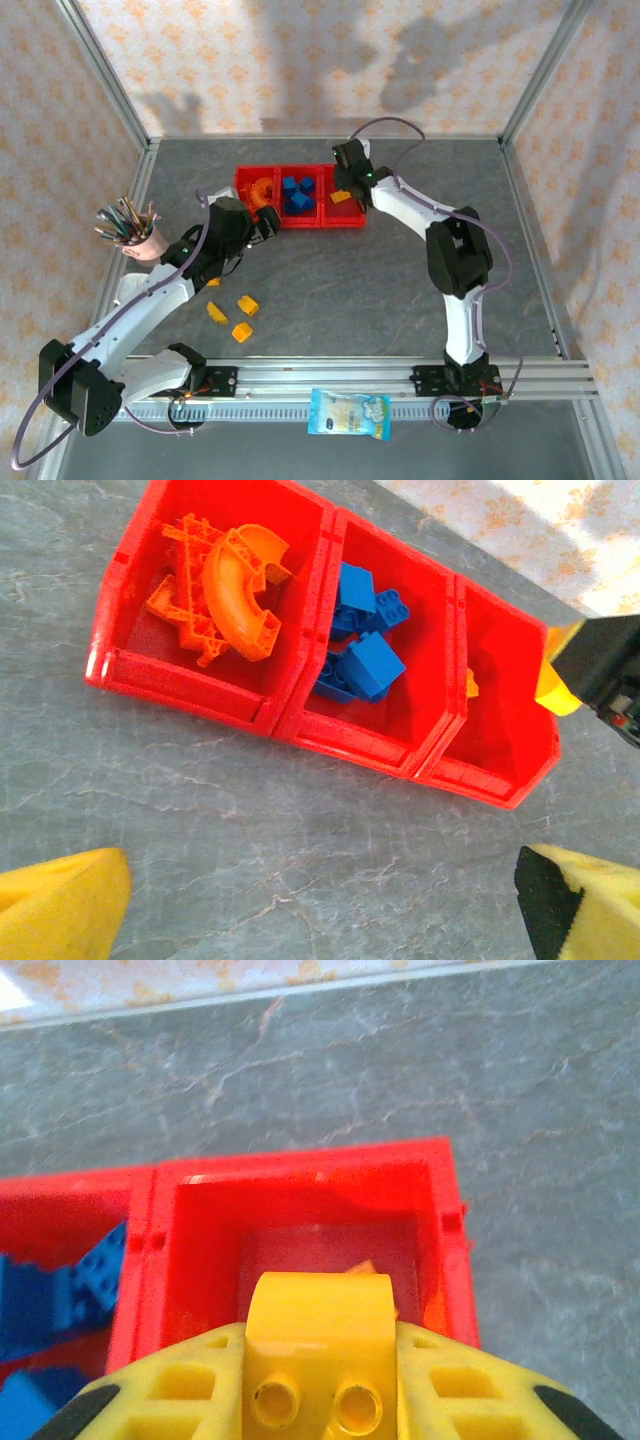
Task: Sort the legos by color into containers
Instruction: Place the lego in the container, then pick up the lego from the bottom-left of the table, then place the lego in the container.
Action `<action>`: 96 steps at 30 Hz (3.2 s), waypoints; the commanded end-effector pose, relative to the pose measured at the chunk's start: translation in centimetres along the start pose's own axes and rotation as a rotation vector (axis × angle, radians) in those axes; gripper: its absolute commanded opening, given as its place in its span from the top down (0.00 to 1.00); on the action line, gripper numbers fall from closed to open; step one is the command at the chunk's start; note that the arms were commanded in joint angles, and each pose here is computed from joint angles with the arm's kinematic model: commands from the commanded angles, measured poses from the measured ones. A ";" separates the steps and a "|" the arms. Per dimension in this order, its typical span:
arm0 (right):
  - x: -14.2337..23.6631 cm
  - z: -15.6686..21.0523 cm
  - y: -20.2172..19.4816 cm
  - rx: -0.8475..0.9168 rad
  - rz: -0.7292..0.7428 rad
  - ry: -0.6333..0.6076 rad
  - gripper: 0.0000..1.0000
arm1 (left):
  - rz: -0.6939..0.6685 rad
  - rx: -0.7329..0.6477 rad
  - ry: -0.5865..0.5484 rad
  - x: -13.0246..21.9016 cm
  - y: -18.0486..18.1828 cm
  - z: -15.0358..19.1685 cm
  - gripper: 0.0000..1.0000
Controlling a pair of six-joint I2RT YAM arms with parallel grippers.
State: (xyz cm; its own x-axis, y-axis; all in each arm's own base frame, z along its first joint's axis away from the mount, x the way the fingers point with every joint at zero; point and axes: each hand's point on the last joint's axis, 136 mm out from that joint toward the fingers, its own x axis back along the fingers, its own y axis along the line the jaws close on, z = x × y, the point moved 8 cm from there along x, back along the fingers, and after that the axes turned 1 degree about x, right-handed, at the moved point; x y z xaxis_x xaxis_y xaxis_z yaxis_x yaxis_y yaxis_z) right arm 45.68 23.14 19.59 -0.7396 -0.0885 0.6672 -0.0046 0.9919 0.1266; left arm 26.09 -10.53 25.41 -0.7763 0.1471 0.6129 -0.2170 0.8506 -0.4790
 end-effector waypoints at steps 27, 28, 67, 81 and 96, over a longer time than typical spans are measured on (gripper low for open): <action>9.3 8.6 8.9 0.203 -0.252 0.074 0.28 | -0.075 0.034 -0.105 5.3 2.6 -0.8 0.01; 9.8 9.5 9.6 0.216 -0.270 0.081 0.27 | -0.083 0.044 -0.109 5.7 3.0 -0.6 0.01; 12.9 28.5 22.2 0.604 -0.517 0.286 0.49 | -0.211 0.182 -0.171 10.6 7.5 0.8 0.01; 15.0 22.3 18.1 0.438 -0.506 0.227 0.68 | -0.126 0.127 -0.148 9.9 5.6 -0.1 0.01; 9.1 8.3 6.5 0.153 -0.234 0.078 0.68 | 0.050 0.030 -0.010 4.3 1.2 0.1 0.01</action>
State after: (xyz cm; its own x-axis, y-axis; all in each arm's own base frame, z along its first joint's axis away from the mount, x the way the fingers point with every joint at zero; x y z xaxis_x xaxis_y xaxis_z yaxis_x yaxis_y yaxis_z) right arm 31.52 31.57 19.54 -0.6073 -0.3851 0.6949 -0.3361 0.9171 0.2146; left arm 21.30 -7.96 27.01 -0.7745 0.1189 0.6213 -0.2706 0.8255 -0.4953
